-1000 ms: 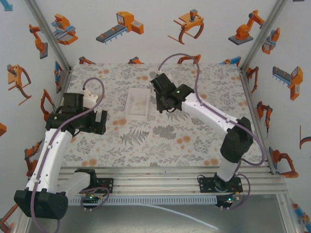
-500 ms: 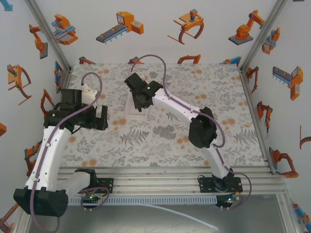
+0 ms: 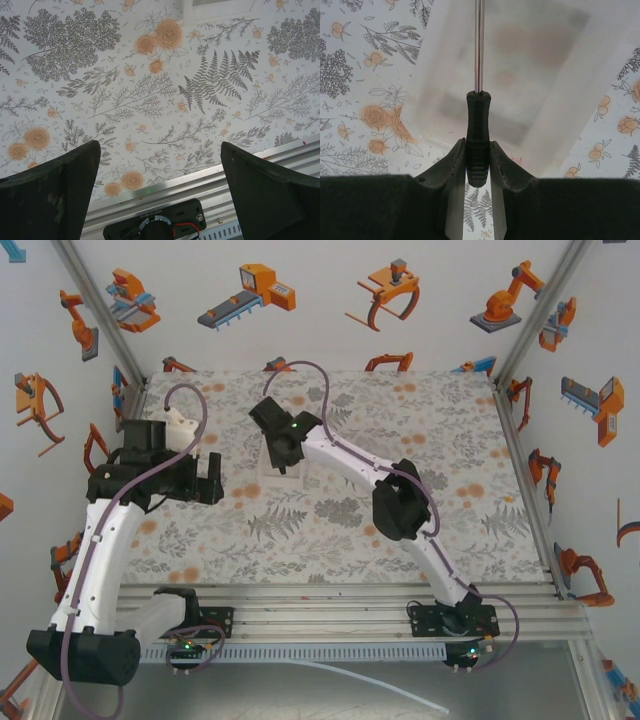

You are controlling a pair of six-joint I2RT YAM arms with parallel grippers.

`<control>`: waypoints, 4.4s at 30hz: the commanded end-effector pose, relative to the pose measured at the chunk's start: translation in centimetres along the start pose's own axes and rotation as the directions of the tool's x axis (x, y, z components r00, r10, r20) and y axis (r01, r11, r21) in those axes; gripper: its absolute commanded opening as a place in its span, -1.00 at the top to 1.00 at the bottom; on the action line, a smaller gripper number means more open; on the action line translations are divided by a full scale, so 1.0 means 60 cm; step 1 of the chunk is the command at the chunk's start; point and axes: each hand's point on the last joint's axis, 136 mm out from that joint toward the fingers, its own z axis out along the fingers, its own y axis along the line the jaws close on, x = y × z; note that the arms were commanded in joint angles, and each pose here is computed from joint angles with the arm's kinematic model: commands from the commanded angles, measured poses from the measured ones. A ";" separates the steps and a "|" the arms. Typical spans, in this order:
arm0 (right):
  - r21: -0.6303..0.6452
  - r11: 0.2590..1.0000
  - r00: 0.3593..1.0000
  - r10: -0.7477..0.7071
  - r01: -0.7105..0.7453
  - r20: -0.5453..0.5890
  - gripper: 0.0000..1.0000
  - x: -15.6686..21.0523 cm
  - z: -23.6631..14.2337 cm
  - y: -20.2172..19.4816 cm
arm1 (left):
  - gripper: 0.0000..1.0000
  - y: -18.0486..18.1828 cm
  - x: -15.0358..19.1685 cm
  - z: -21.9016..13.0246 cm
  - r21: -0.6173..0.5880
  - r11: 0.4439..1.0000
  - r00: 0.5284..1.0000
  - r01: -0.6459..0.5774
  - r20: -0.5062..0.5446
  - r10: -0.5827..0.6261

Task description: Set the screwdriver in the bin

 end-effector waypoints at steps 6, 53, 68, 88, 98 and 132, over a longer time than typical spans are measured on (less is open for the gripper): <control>0.023 1.000 1.000 0.013 -0.013 0.006 0.62 -0.001 0.036 0.000 | -0.95 -0.010 -0.012 -0.009 0.023 1.000 1.000 0.012 0.015 -0.013; 0.013 0.999 0.999 0.046 -0.046 -0.013 0.18 -0.017 0.059 -0.027 | -0.95 -0.004 -0.005 0.005 0.011 0.999 0.999 0.033 -0.021 -0.033; -0.027 1.000 0.988 0.005 -0.001 0.153 -0.13 -0.110 -0.147 -0.034 | -0.95 0.016 -0.031 0.010 -0.048 0.999 1.000 -0.004 -0.012 0.003; 0.263 0.959 0.920 -0.004 -0.107 0.391 -0.23 -0.015 -0.290 -0.281 | -0.95 0.129 -0.072 0.103 -0.318 0.931 0.964 0.181 0.244 -0.104; 0.441 0.855 0.784 -0.068 -0.274 0.618 -0.34 0.080 -0.328 -0.462 | -0.95 0.183 -0.037 0.170 -0.294 0.899 0.903 0.325 0.380 -0.202; 0.381 0.850 0.765 0.038 -0.362 0.642 -0.44 0.226 -0.197 -0.717 | -0.95 0.213 0.026 0.285 -0.299 0.917 0.850 0.266 0.520 -0.077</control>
